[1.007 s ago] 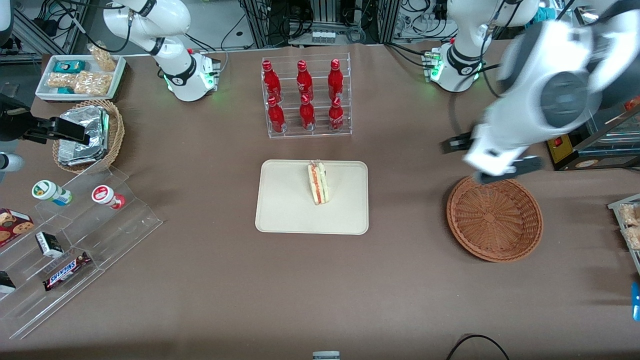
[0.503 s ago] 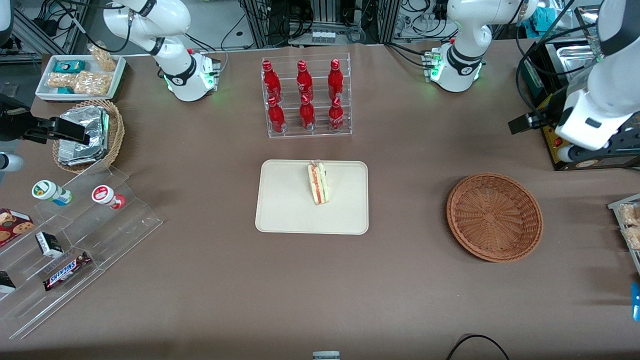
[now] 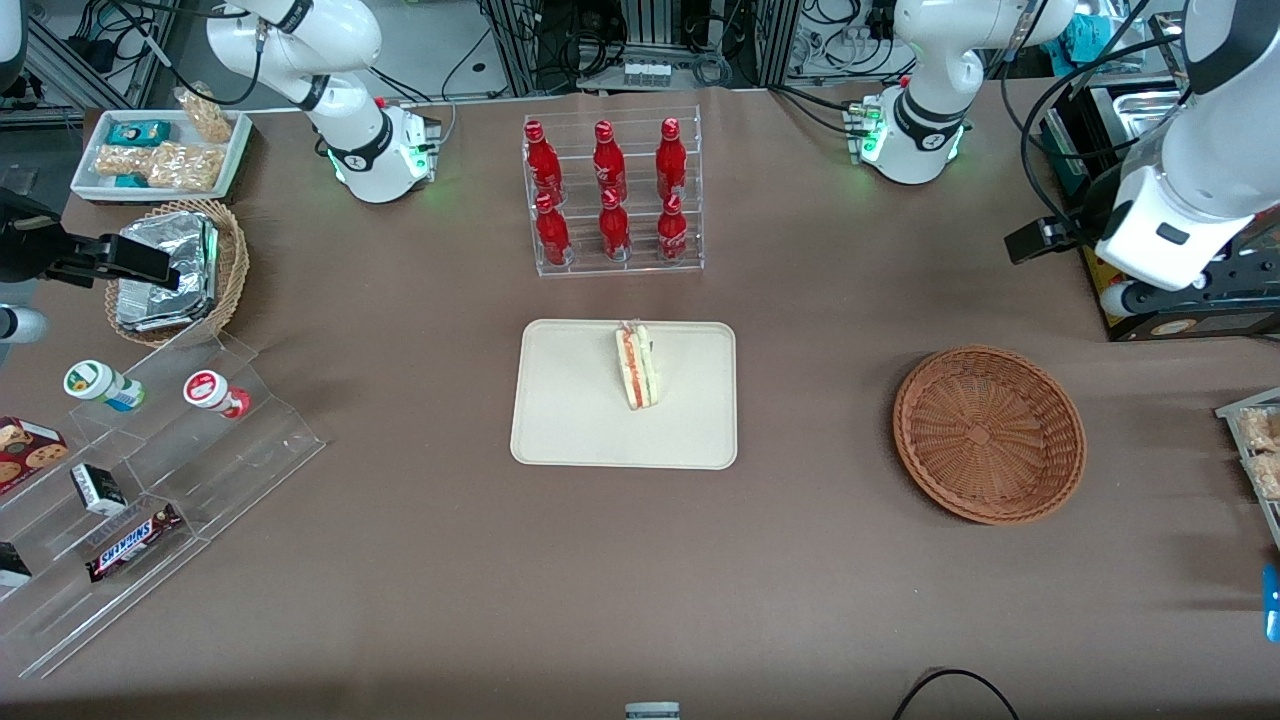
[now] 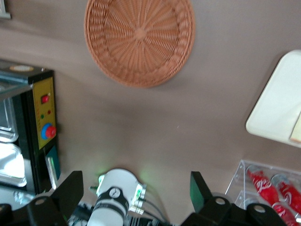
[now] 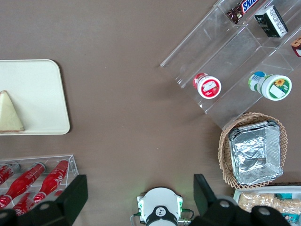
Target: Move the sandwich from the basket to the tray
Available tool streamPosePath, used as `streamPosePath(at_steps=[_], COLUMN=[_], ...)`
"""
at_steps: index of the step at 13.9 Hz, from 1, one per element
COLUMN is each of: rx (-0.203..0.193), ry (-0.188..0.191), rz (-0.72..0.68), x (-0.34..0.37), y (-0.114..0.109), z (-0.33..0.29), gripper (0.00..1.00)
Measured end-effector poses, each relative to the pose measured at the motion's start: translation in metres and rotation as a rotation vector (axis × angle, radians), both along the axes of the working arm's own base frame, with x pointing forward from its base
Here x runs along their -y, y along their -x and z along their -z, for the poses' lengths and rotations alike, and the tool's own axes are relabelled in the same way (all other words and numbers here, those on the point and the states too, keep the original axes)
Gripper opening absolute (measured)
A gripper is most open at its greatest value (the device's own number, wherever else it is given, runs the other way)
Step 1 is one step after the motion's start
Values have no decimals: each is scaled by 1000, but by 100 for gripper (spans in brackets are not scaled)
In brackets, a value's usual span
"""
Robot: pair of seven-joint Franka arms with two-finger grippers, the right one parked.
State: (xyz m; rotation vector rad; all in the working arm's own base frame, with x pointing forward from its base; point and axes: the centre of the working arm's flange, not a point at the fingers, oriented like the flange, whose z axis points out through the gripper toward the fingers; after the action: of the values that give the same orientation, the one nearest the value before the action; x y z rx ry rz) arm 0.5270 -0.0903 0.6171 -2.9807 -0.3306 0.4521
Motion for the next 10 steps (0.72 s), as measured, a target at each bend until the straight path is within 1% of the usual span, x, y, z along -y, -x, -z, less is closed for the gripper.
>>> streamPosePath(at_steps=[1, 2, 4, 7, 10], rx=[-16, -15, 7, 37, 61], ry=[-5, -6, -3, 5, 29], rz=[0, -6, -17, 34, 83], x=[0, -4, -11, 4, 7], y=[4, 7, 9, 15, 16], z=[-2, -5, -12, -12, -17], gripper=[100, 100, 100, 100, 100])
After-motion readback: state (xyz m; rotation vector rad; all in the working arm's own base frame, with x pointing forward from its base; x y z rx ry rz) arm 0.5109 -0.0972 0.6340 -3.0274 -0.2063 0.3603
